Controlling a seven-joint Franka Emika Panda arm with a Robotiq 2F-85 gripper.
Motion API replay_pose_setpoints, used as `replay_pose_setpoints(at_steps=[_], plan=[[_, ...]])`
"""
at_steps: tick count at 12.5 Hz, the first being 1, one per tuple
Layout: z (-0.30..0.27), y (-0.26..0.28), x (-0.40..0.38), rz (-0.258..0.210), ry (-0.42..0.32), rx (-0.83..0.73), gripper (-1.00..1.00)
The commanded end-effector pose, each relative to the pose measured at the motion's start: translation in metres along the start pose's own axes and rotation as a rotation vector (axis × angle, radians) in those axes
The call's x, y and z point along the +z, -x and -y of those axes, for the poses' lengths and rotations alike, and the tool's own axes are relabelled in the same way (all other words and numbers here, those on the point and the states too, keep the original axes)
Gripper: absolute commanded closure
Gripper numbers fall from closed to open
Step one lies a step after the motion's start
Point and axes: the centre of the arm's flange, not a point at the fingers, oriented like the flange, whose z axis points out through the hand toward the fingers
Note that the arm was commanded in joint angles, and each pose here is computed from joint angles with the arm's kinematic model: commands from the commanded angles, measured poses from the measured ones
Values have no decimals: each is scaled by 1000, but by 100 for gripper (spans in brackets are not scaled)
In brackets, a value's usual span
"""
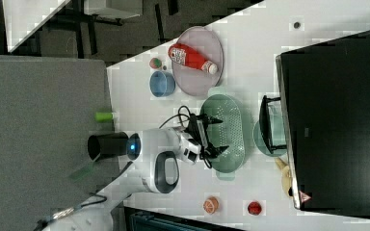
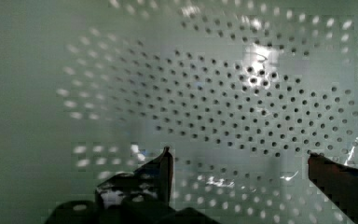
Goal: Drag strainer right to left.
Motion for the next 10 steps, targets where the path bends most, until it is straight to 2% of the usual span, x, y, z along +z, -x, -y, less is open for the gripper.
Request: replay_pose_setpoints(at_steps=[1,10], plan=[[-1,4,-2,-11,-18,90,-100],[7,53,0,4,-26,95,-100]])
